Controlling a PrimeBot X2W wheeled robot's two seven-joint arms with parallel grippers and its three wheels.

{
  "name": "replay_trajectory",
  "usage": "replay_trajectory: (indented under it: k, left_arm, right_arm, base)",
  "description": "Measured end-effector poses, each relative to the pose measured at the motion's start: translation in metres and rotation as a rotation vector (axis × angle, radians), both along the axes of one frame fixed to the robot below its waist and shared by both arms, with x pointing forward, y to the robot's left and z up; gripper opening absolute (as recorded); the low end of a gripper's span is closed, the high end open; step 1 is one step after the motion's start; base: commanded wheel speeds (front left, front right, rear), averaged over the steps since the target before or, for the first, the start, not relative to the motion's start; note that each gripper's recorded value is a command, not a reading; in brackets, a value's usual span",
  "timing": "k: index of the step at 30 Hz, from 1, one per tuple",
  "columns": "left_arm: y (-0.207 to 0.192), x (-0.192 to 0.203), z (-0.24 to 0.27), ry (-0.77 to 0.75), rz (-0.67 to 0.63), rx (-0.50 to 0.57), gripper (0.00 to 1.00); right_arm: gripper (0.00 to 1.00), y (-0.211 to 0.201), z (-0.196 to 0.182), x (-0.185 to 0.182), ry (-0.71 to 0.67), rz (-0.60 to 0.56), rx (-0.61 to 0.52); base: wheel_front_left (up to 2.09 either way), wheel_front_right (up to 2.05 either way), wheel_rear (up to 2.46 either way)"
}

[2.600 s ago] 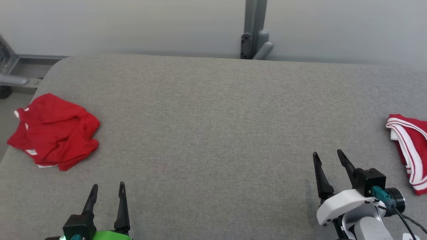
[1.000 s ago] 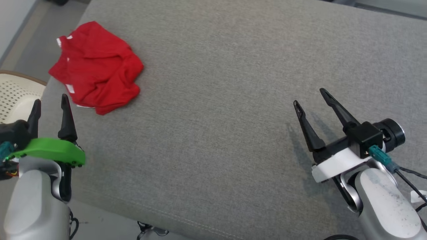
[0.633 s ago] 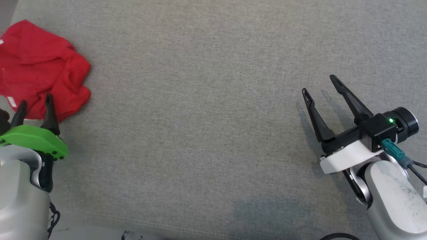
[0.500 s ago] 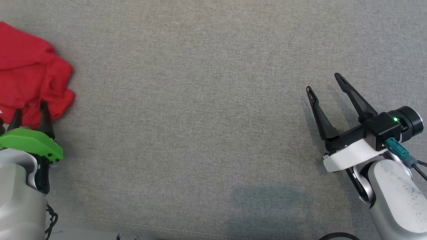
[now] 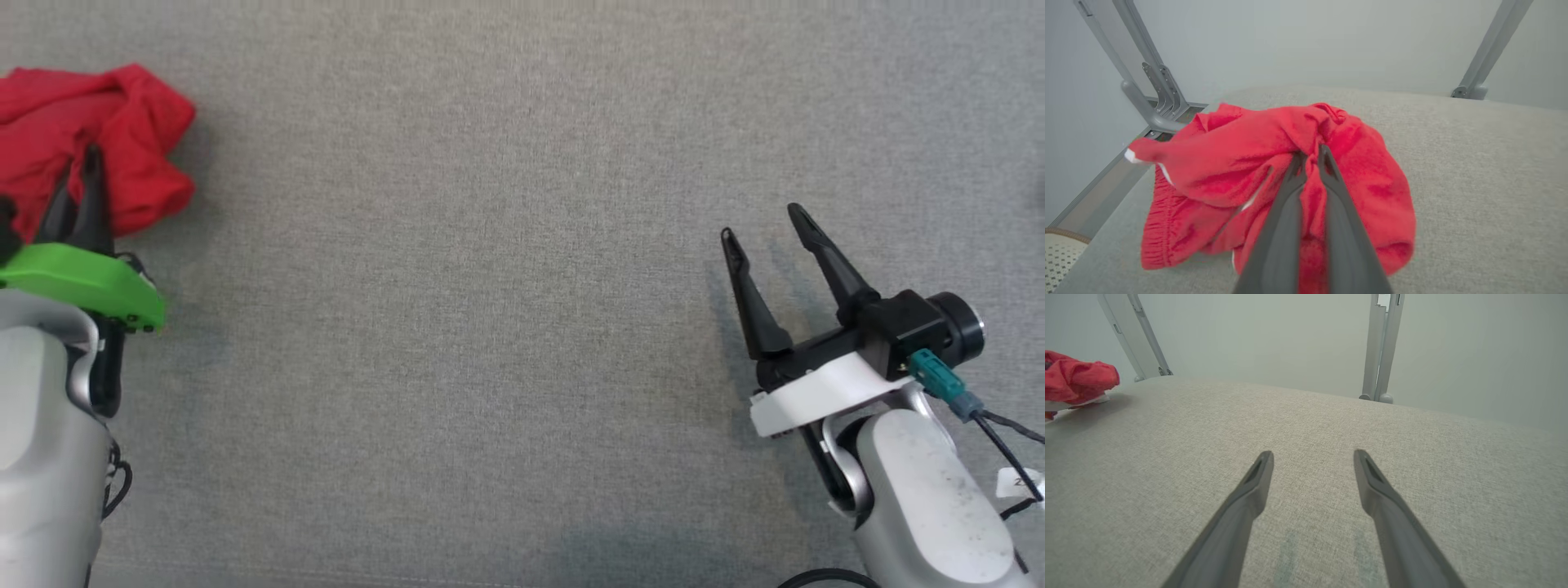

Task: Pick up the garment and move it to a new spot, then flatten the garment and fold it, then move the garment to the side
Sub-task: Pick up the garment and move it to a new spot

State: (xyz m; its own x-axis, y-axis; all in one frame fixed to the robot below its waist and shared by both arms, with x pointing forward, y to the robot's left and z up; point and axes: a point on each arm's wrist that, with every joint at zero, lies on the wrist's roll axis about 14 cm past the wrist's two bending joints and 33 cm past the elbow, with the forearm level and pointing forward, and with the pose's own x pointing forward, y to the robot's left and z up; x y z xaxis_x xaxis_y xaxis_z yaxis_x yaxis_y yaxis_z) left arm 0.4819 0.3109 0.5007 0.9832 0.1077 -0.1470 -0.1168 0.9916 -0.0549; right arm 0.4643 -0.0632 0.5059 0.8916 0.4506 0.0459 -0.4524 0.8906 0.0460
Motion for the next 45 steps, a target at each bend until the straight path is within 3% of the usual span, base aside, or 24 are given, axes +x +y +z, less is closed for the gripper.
replay_trajectory:
  k: [3,7,17,24,25,26,28,35,45]
  left_arm:
    - [-0.031,0.006,0.028,-0.072,-0.110,0.037,0.00]
    - [-0.101,0.006,0.045,-0.130,-0.304,0.038,0.00]
    - [-0.281,-0.029,0.038,-0.130,-0.706,-0.168,0.00]
    - [-0.358,-0.047,0.051,-0.153,-0.873,-0.252,0.00]
    - [-0.363,-0.048,0.052,-0.156,-0.880,-0.257,0.00]
    - [-0.366,-0.048,0.051,-0.154,-0.879,-0.269,0.07]
    - [-0.367,-0.049,0.048,-0.150,-0.879,-0.263,1.00]
    - [-0.338,-0.042,0.029,-0.130,-0.767,-0.197,1.00]
    - [-0.218,-0.053,0.022,-0.157,-0.384,-0.129,1.00]
  right_arm:
    - [1.00,0.005,0.015,-0.006,-0.020,-0.008,0.030]
    - [1.00,0.001,0.025,-0.016,-0.028,-0.032,0.047]
    - [1.00,-0.042,0.040,-0.035,-0.045,-0.162,0.046]
    - [1.00,-0.082,0.045,-0.050,-0.051,-0.271,0.024]
    - [1.00,-0.087,0.045,-0.052,-0.052,-0.286,0.022]
    - [1.00,-0.092,0.046,-0.054,-0.054,-0.299,0.021]
    - [1.00,-0.095,0.047,-0.056,-0.055,-0.311,0.022]
    - [1.00,-0.112,0.053,-0.067,-0.065,-0.366,0.029]
    - [1.00,-0.100,0.061,-0.072,-0.083,-0.343,0.059]
  base:
    - [0.00,0.00,0.00]
    - [0.00,0.00,0.00]
    - [0.00,0.00,0.00]
    - [0.00,0.00,0.00]
    - [0.00,0.00,0.00]
    - [0.00,0.00,0.00]
    - [0.00,0.00,0.00]
    - [0.00,0.00,0.00]
    - [0.00,0.00,0.00]
